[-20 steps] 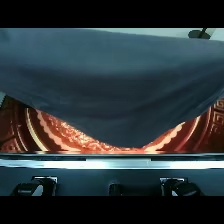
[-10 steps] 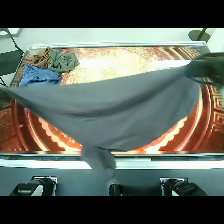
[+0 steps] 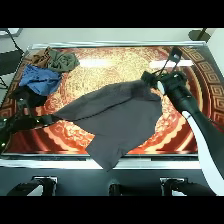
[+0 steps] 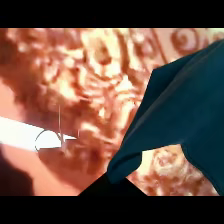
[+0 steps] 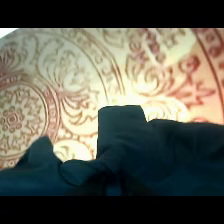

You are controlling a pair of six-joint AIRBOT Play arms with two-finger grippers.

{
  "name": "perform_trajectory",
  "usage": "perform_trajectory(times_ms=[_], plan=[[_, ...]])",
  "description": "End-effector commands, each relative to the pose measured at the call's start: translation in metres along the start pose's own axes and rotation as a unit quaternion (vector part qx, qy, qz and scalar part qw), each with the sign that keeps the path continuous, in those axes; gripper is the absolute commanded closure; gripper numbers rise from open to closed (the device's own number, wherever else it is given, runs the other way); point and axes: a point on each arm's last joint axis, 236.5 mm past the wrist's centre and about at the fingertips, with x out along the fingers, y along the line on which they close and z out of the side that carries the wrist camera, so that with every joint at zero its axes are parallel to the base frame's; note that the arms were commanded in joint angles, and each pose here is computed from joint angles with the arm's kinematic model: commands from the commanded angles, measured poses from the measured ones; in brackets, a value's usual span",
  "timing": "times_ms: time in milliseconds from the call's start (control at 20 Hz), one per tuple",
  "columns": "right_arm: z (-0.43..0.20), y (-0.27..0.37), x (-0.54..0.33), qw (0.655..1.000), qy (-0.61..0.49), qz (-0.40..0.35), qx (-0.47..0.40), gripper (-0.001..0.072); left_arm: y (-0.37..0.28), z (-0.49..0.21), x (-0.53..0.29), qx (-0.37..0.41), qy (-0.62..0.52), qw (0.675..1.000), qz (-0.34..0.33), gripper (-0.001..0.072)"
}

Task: Fold the shirts.

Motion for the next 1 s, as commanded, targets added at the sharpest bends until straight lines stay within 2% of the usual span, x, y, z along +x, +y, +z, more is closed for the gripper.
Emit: perform_trajectory(times_ms=[0, 100, 150, 200, 300, 350, 500, 600, 750, 950], plan=[[-0.051, 0.008, 0.013, 0.995, 0.098, 0.02, -0.02, 0.0349, -0.001, -0.018, 0.023, -0.016, 0.041, 0.999, -0.002, 0.068], [-0.043, 0.014, -0.014, 0.991, 0.113, 0.06, -0.051, 0.0325, -0.001, -0.018, 0.023, -0.016, 0.041, 0.999, -0.003, 0.068], [-0.03, 0.013, -0.031, 0.989, 0.112, 0.089, -0.045, 0.0275, 0.0, -0.02, 0.023, -0.015, 0.044, 0.999, -0.002, 0.068], [-0.014, 0.006, -0.046, 0.988, 0.108, 0.109, -0.032, 0.0264, 0.0, -0.022, 0.023, -0.004, 0.049, 0.999, -0.001, 0.068], [0.004, -0.035, -0.069, 0.983, 0.135, 0.125, 0.0, 0.0246, 0.001, -0.025, 0.022, 0.02, 0.056, 0.998, -0.001, 0.068], [-0.007, -0.065, -0.078, 0.976, 0.183, 0.116, 0.0, 0.0236, 0.001, -0.026, 0.022, 0.024, 0.058, 0.998, -0.001, 0.068], [-0.096, -0.14, -0.108, 0.924, 0.376, 0.06, -0.012, 0.0236, 0.002, -0.03, 0.022, 0.024, 0.067, 0.997, 0.001, 0.068], [-0.175, -0.153, -0.119, 0.883, 0.466, 0.052, -0.005, 0.0161, 0.002, -0.032, 0.021, 0.024, 0.07, 0.997, 0.001, 0.068], [-0.268, -0.129, -0.111, 0.866, 0.493, 0.079, 0.031, 0.0155, 0.003, -0.036, 0.021, 0.024, 0.079, 0.997, 0.003, 0.068], [-0.319, -0.078, -0.09, 0.87, 0.465, 0.126, 0.1, 0.0157, 0.004, -0.043, 0.019, 0.024, 0.094, 0.995, 0.005, 0.068]])
